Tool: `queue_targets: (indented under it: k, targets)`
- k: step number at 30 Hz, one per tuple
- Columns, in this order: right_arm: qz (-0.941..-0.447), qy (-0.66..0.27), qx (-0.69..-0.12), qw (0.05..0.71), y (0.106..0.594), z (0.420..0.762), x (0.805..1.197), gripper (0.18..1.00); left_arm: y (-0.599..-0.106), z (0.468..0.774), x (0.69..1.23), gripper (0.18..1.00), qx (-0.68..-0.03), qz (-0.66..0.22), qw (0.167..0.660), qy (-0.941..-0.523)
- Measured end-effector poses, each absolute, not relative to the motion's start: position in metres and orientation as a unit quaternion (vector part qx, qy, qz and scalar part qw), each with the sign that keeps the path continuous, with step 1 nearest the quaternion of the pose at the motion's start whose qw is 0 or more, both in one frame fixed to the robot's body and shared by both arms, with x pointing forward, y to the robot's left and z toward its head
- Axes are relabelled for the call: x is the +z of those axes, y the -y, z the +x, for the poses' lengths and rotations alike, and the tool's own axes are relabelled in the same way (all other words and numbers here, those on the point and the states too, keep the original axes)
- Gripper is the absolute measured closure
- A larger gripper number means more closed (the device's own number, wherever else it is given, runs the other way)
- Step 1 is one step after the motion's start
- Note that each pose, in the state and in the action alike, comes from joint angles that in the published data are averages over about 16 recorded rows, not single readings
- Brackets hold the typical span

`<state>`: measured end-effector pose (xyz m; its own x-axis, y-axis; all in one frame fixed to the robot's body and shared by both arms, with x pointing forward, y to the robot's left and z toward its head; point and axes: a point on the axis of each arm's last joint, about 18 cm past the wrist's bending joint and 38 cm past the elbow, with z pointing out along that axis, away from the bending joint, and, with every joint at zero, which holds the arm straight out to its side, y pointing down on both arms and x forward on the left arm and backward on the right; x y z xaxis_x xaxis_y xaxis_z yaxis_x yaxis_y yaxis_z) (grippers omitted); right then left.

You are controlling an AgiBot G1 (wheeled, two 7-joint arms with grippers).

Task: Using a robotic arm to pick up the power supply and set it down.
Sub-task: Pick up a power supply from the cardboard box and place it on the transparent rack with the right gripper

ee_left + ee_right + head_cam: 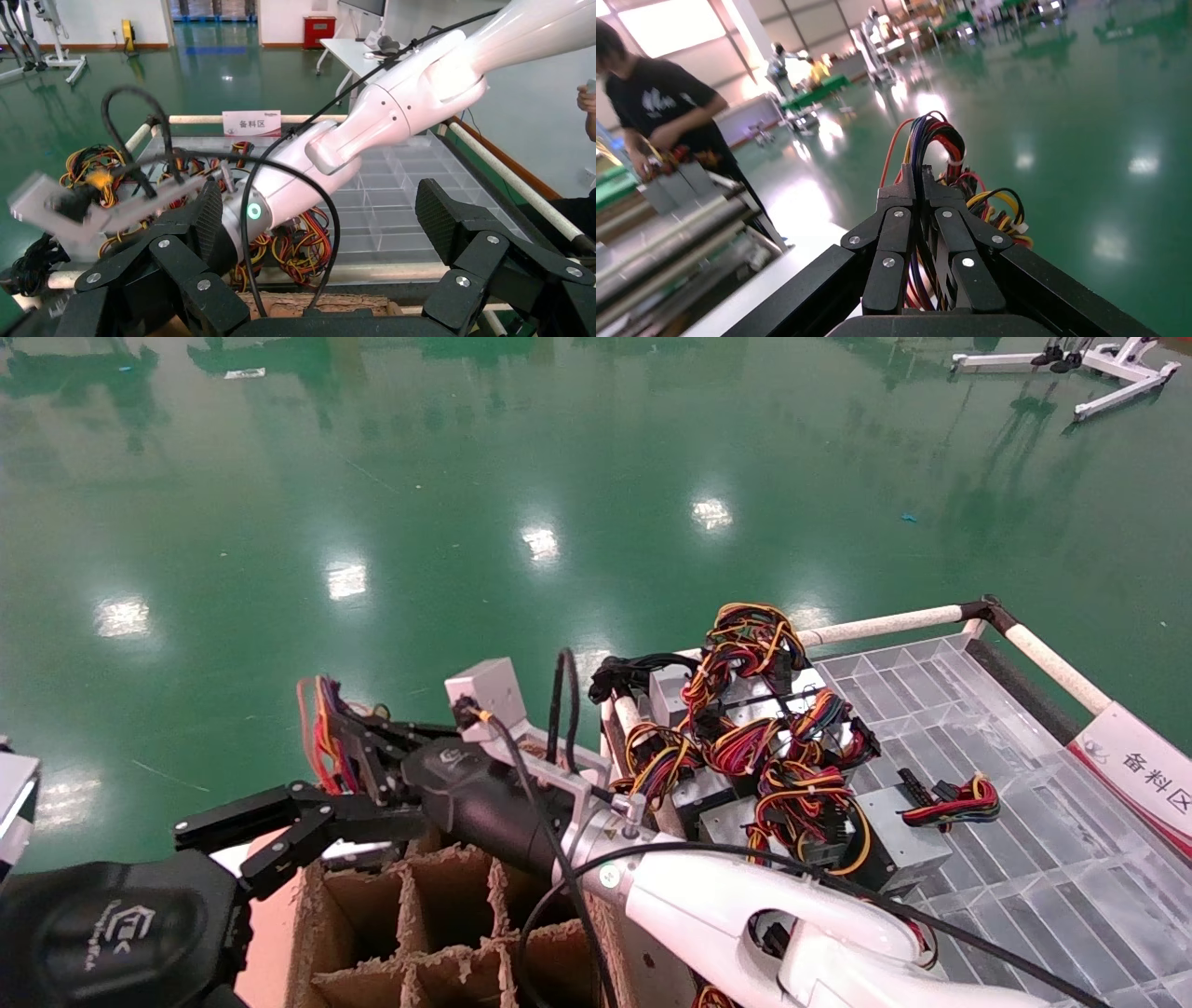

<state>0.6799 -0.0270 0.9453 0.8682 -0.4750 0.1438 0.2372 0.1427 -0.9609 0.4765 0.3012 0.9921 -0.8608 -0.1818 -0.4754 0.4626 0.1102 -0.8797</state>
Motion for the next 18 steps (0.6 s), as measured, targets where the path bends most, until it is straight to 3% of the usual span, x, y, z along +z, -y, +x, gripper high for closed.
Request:
queue_targets:
  k: [18]
  targets:
    - [-0.519, 0.048, -0.243, 0.818, 0.058, 0.644, 1.023, 0.984, -0.301, 0.476, 0.992, 0.184, -0.660, 0.100, 0.244, -0.704]
